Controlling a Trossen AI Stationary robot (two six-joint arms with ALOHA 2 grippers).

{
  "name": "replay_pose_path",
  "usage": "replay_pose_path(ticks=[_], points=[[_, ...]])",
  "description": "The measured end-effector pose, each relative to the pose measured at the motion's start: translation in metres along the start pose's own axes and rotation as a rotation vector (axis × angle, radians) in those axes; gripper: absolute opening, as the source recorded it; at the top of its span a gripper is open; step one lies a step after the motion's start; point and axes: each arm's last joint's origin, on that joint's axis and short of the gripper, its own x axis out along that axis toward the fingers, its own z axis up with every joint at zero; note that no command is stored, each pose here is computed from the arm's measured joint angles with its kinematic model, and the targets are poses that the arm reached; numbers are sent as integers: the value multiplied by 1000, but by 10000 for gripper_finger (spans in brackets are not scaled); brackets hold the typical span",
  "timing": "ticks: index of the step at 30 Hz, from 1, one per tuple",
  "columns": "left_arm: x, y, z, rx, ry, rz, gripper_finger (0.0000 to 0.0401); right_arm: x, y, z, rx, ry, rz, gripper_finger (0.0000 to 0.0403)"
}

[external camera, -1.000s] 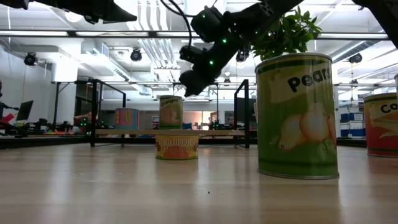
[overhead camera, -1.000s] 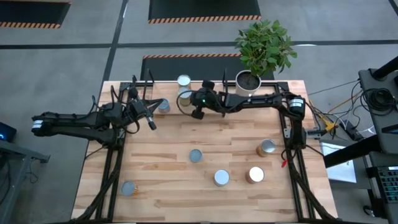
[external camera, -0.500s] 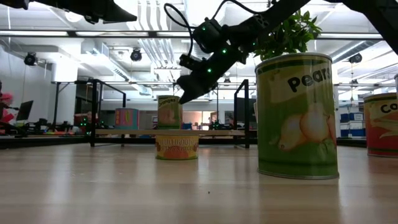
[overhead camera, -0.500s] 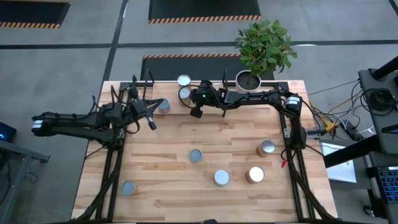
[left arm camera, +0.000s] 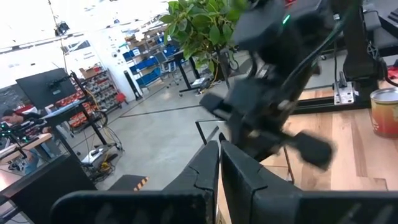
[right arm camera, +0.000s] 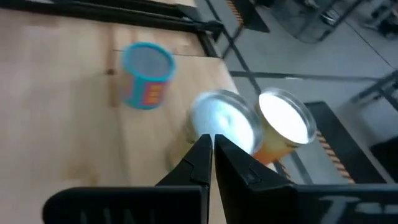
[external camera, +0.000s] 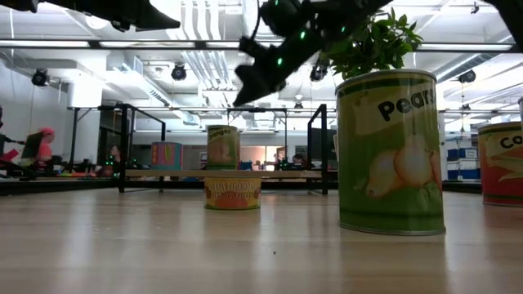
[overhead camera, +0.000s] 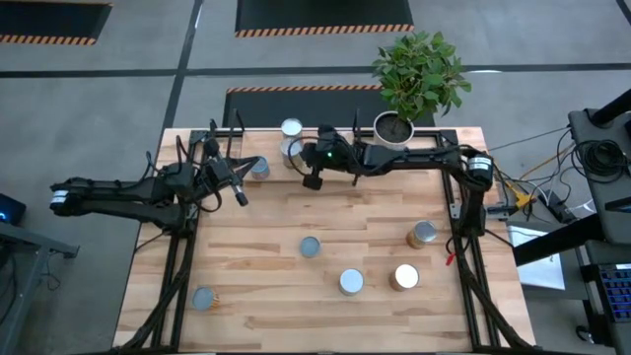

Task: Pick and place cans onto a shelf
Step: Put the canned pears on the shelf

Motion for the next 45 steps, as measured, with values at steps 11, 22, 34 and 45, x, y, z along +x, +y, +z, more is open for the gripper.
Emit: replay_pose_path(ticks=[11, 22, 34, 45], points=[[4, -4, -2, 10, 18, -6, 0, -64, 70, 20, -109, 81, 232, 9], [11, -10, -7, 10, 54, -19, 0, -126, 134, 8, -155, 312, 451, 9], [12, -11, -6, -165, 44, -39, 0, -187, 191, -23, -223, 217, 583, 9], [13, -17, -6, -347, 35, -178, 0, -218, 177, -66, -62, 159, 576, 19]])
